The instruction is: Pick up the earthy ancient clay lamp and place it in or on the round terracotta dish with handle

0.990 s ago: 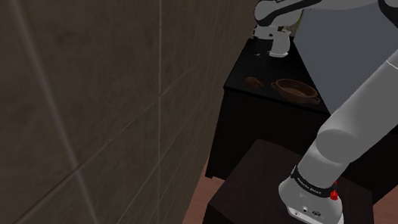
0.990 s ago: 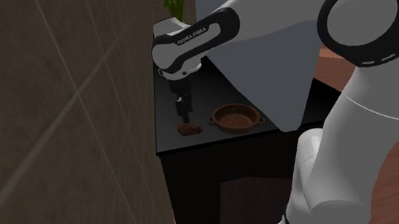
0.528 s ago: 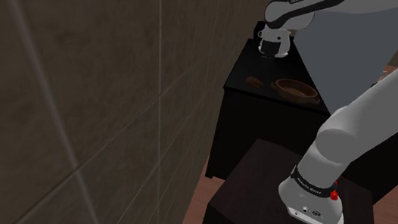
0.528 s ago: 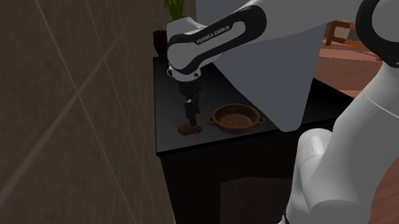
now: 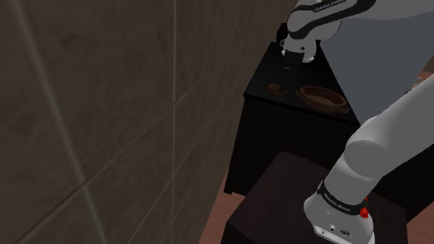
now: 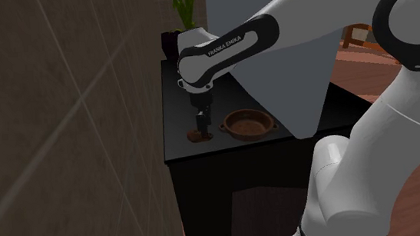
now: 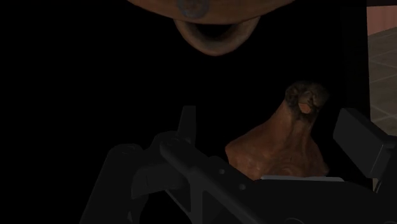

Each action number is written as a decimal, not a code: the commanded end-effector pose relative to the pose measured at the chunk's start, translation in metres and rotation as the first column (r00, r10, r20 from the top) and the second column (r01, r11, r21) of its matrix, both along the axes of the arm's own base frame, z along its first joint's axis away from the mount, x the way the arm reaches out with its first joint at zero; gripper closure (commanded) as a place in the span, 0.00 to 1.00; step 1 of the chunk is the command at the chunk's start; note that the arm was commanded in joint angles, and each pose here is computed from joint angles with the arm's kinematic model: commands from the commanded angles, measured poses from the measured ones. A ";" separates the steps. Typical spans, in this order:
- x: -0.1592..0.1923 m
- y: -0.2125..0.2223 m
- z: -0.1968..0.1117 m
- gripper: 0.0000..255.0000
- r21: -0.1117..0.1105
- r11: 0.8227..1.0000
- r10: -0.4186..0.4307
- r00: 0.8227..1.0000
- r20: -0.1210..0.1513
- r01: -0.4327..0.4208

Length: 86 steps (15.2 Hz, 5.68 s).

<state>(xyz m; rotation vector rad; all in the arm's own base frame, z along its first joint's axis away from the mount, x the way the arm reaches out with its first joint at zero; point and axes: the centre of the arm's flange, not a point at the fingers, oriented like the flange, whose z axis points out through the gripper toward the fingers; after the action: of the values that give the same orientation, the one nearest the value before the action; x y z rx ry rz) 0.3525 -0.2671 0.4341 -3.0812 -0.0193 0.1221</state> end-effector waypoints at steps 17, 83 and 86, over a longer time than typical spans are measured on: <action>0.000 0.000 0.021 1.00 0.000 1.000 0.000 1.000 0.000 0.000; -0.173 -0.039 0.100 0.00 0.000 1.000 0.000 1.000 0.000 0.000; -0.173 -0.039 0.100 0.00 0.000 1.000 0.000 1.000 0.000 0.000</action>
<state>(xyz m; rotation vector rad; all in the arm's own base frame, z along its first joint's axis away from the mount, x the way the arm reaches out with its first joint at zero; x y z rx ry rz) 0.1791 -0.3063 0.5334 -3.0814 -0.0192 0.1216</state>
